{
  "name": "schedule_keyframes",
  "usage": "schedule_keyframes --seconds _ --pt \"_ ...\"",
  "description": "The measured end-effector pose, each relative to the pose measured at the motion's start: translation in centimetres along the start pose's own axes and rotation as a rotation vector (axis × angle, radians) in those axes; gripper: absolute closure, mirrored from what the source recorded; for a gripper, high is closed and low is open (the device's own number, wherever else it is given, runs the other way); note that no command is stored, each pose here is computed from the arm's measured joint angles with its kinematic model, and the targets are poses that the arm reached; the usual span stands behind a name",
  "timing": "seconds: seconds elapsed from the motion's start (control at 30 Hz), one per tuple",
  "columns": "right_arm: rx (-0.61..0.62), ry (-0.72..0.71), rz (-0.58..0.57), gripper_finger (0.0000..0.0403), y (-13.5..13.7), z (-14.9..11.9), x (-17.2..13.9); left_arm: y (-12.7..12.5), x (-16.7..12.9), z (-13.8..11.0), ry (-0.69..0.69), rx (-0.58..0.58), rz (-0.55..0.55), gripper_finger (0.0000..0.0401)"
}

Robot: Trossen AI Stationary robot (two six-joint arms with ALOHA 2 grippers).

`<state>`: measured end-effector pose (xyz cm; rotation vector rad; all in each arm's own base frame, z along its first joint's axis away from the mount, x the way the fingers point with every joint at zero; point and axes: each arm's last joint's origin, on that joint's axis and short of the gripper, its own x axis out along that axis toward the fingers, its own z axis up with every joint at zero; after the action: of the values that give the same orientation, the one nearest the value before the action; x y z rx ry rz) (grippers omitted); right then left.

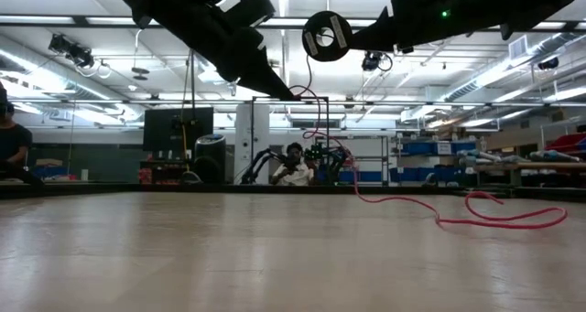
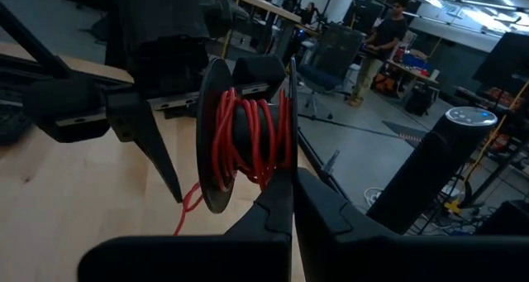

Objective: Coil cords
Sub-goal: Uncoil the red wire cable from the black spool

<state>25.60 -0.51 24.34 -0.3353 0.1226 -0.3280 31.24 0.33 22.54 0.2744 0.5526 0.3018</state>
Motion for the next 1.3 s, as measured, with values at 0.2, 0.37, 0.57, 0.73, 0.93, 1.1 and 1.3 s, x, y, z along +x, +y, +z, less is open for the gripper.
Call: schedule_keyframes --seconds 0.2,0.37,0.57,0.73,0.93,1.1,1.3 --pt "0.000 -0.001 0.000 0.0403 0.0 0.0 0.0 0.0 0.0 0.0 -0.005 0.005 -0.017 0.0309" --pt "0.000 -0.001 -0.001 0.0403 0.0 0.0 0.0 0.0 0.0 0.0 -0.012 -0.049 -0.055 0.0391" --pt "0.000 0.002 -0.002 0.0403 -0.1 0.0 0.0 0.1 0.1 0.3 -0.030 -0.081 -0.043 0.0399" --pt "-0.028 0.037 -0.010 0.0403 0.0 -0.3 0.0 0.7 -0.7 1.7 -0.002 -0.029 -0.029 0.0400" --pt "-0.055 0.067 0.002 0.0403 0.1 -0.6 0.0 2.7 -3.6 4.3 0.089 0.066 0.118 0.0401" --pt "-0.108 0.143 -0.014 0.0403 0.1 -1.3 -0.1 4.0 -5.8 6.1 0.094 0.086 0.156 0.0401" --pt "-0.191 0.249 -0.131 0.0403 -0.8 -2.2 0.0 4.0 -6.9 8.1 -0.016 0.050 0.125 0.0401"
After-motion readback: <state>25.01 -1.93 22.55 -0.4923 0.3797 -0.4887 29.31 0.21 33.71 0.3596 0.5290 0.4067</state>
